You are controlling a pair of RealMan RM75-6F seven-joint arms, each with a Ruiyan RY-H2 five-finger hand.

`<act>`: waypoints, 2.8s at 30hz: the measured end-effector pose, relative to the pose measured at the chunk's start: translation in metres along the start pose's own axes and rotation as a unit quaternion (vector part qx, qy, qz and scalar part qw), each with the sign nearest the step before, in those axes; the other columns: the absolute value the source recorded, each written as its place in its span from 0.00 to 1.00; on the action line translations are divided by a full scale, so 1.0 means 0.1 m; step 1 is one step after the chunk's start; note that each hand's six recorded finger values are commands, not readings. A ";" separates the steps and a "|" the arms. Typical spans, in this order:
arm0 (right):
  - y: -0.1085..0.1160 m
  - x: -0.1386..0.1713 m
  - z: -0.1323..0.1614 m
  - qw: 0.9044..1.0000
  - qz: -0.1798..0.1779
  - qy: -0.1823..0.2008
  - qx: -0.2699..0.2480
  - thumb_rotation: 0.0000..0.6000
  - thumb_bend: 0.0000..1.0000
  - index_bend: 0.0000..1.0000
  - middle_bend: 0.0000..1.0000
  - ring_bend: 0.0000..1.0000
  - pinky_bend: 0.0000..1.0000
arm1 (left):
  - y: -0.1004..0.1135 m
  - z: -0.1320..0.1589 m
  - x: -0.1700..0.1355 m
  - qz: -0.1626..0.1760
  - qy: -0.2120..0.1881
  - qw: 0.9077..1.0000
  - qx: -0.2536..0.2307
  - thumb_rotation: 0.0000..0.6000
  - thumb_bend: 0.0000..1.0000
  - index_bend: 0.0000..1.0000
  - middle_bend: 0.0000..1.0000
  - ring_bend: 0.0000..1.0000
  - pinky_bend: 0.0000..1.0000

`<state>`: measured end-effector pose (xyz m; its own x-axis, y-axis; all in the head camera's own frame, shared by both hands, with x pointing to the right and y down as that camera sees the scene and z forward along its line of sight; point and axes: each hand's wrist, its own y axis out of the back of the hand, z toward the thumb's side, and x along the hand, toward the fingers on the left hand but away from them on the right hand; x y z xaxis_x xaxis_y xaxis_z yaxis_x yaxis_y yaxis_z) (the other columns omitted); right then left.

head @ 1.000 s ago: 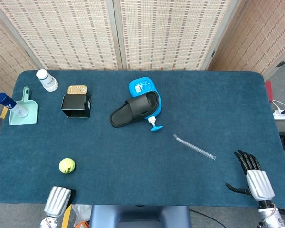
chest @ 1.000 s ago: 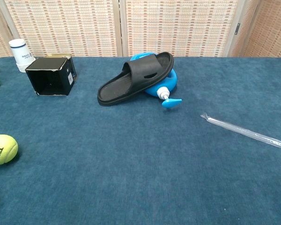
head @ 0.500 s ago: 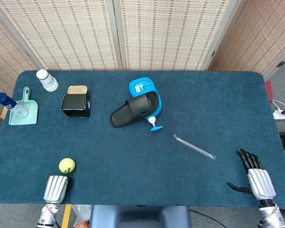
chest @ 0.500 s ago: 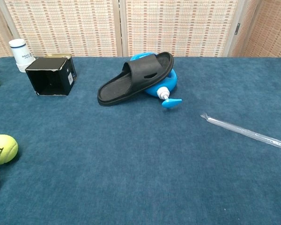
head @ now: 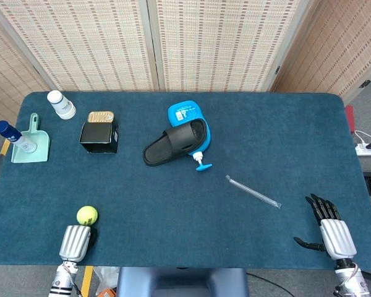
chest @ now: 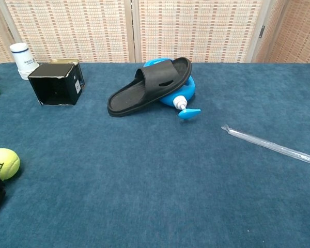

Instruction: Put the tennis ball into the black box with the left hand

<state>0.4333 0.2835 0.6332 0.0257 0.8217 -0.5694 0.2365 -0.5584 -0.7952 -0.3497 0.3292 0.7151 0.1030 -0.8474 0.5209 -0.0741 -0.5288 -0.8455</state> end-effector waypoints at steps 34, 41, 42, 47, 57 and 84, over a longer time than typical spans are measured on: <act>-0.05 -0.03 0.02 1.000 0.000 -0.014 0.020 1.00 0.00 0.00 0.00 0.00 0.00 | 0.41 -0.15 1.47 0.054 -0.052 0.997 0.021 0.22 0.42 0.55 0.38 0.25 0.28; -0.06 -0.02 0.06 1.000 0.005 -0.006 0.022 1.00 0.00 0.00 0.00 0.00 0.00 | 0.38 -0.18 1.78 -0.014 -0.065 0.998 0.016 0.13 0.30 0.23 0.06 0.00 0.00; -0.05 -0.01 0.06 1.000 0.003 -0.006 0.021 1.00 0.00 0.00 0.00 0.00 0.00 | 0.37 -0.19 1.84 -0.028 -0.065 0.997 0.016 0.13 0.28 0.21 0.06 0.00 0.00; -0.03 0.00 0.05 1.000 -0.005 -0.002 0.018 1.00 0.00 0.00 0.00 0.00 0.00 | 0.34 -0.24 1.93 -0.053 -0.055 0.997 0.006 0.01 0.26 0.20 0.04 0.00 0.00; -0.01 0.03 0.09 1.000 -0.011 0.014 0.017 1.00 0.00 0.00 0.00 0.00 0.00 | 0.49 -0.23 1.93 -0.009 -0.067 0.998 -0.004 0.00 0.26 0.20 0.05 0.00 0.00; 0.02 0.06 0.06 1.000 -0.014 0.025 0.003 1.00 0.00 0.00 0.00 0.00 0.00 | 0.94 -0.61 0.02 0.021 0.026 0.998 -0.058 0.54 0.26 0.20 0.12 0.00 0.00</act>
<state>0.4285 0.2862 0.6270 0.0673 0.8414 -0.5362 0.2316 -0.5359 -0.8119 -0.4173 0.2746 0.6441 0.0460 -0.8689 0.4929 -0.1923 -0.4919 -0.8492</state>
